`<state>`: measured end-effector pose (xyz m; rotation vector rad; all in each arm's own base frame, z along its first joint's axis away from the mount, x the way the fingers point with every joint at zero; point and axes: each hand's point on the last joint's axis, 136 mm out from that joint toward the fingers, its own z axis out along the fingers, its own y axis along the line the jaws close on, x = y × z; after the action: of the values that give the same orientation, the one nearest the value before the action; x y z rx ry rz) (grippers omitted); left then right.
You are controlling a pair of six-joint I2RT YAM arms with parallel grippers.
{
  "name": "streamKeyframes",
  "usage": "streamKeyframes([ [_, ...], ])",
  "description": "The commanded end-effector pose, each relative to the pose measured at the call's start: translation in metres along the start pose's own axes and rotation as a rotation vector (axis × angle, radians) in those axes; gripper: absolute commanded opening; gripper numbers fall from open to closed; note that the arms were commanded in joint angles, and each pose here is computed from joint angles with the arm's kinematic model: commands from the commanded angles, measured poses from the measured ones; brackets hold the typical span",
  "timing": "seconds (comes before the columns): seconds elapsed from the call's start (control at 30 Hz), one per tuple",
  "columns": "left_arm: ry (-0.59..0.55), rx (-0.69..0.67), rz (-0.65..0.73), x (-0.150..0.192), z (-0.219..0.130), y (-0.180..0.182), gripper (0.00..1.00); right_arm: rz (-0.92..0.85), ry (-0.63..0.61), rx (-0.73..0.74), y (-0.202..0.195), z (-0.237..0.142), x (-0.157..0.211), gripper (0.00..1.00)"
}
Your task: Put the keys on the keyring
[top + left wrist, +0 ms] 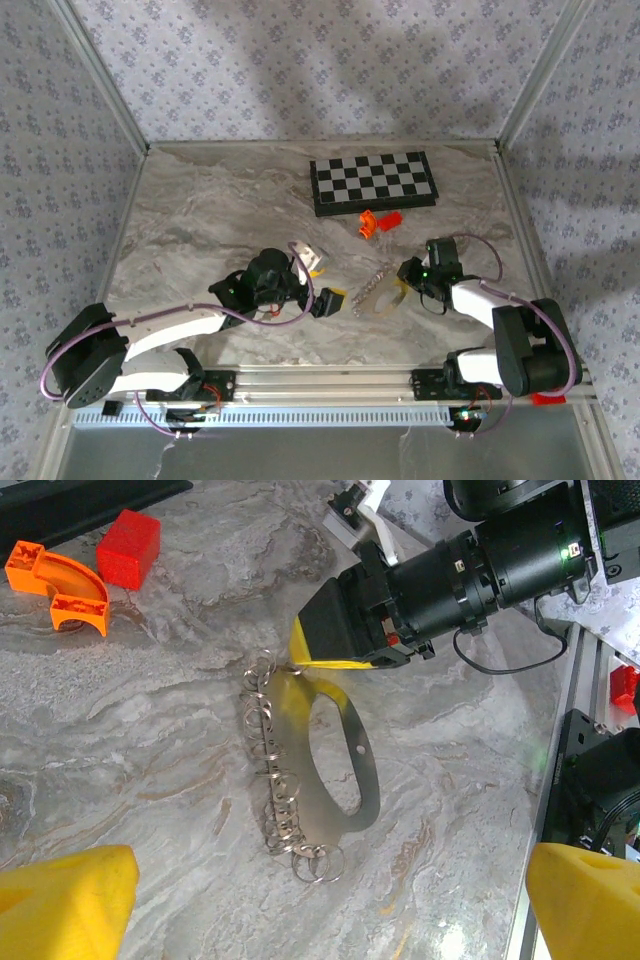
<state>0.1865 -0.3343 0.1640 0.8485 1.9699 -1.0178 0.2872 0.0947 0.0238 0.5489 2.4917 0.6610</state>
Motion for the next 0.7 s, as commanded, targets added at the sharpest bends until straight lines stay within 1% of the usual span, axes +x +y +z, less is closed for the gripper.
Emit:
streamKeyframes([
  [0.0,-0.038,0.014,0.027,-0.0091,-0.0037,-0.0064,0.99,0.016,0.030,-0.009,0.0012,0.0034,0.0090,0.21],
  [0.5,-0.038,0.013,0.028,-0.0086,-0.0049,-0.0065,0.99,0.020,0.026,-0.011,0.0019,0.0042,0.0078,0.14],
  [0.67,-0.037,0.012,0.027,-0.0079,-0.0046,-0.0062,0.99,0.016,0.027,-0.021,0.0050,0.0039,0.0066,0.13],
])
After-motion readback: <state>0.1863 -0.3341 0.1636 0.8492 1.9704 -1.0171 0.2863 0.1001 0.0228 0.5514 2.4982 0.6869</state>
